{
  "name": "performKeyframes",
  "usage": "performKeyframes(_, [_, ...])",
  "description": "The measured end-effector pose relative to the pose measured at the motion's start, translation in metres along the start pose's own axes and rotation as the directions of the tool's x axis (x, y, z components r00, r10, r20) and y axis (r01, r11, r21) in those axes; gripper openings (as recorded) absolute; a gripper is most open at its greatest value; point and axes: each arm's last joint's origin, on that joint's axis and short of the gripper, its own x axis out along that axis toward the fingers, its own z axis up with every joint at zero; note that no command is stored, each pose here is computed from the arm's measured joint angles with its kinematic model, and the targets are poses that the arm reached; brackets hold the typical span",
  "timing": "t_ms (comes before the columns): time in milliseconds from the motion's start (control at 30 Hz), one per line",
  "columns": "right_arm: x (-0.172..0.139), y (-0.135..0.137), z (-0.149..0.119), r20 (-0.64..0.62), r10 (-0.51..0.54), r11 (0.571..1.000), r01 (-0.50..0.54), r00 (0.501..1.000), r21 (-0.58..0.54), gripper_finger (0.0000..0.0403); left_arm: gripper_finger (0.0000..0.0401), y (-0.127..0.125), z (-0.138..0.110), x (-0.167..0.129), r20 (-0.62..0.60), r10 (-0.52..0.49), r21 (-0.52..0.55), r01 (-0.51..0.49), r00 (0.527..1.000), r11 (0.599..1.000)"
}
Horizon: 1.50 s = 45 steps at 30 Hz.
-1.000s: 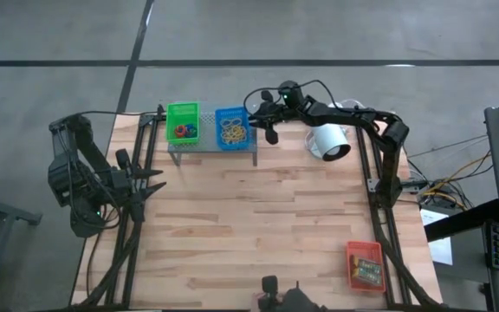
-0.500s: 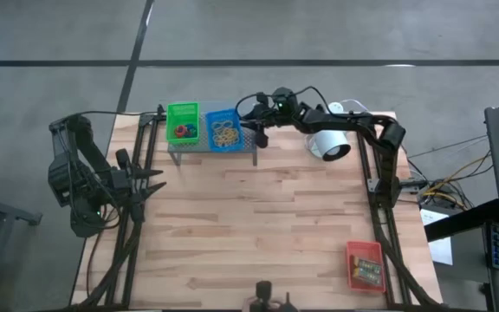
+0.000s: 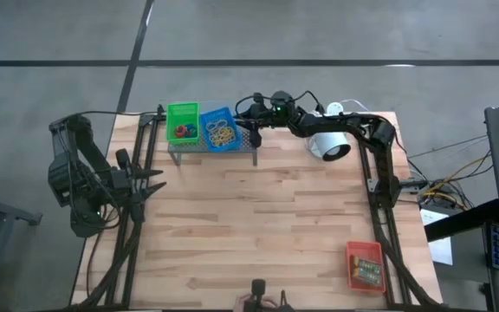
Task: Pick & Place Office Desk Supplies
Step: Put the blue bin on the shelf
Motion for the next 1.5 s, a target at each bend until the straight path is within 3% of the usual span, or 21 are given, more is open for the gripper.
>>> performKeyframes(167, [0.001, 0.001, 0.000, -0.001, 0.001, 1.000, -0.001, 1.000, 0.003, 0.0086, 0.0152, 0.000, 0.000, 0.000, 0.000, 0.000, 0.000, 0.000, 1.000, 1.000])
performKeyframes(433, [-0.018, -0.004, 0.006, -0.163, -0.012, 0.997, 0.024, 0.986, 0.076, 0.0086, 0.0152, 0.000, 0.000, 0.000, 0.000, 0.000, 0.000, 0.000, 1.000, 1.000])
performKeyframes(633, [-0.032, 0.011, 0.020, -0.284, 0.051, 0.997, -0.031, 0.957, 0.075, 0.0086, 0.0152, 0.000, 0.000, 0.000, 0.000, 0.000, 0.000, 0.000, 1.000, 1.000])
performKeyframes(800, [-0.031, 0.027, 0.015, -0.345, 0.103, 0.995, -0.095, 0.933, 0.040, 0.0086, 0.0152, 0.000, 0.000, 0.000, 0.000, 0.000, 0.000, 0.000, 1.000, 1.000])
performKeyframes(1067, [-0.028, 0.046, 0.003, -0.298, 0.126, 0.992, -0.121, 0.946, 0.035, 0.0086, 0.0152, 0.000, 0.000, 0.000, 0.000, 0.000, 0.000, 0.000, 1.000, 1.000])
performKeyframes(1333, [-0.030, 0.063, -0.009, -0.108, 0.107, 0.994, -0.110, 0.988, -0.019, 0.0086, 0.0152, 0.000, 0.000, 0.000, 0.000, 0.000, 0.000, 0.000, 1.000, 1.000])
performKeyframes(1500, [-0.033, 0.066, -0.011, -0.108, 0.094, 0.995, -0.096, 0.990, -0.018, 0.0086, 0.0152, 0.000, 0.000, 0.000, 0.000, 0.000, 0.000, 0.000, 1.000, 1.000])
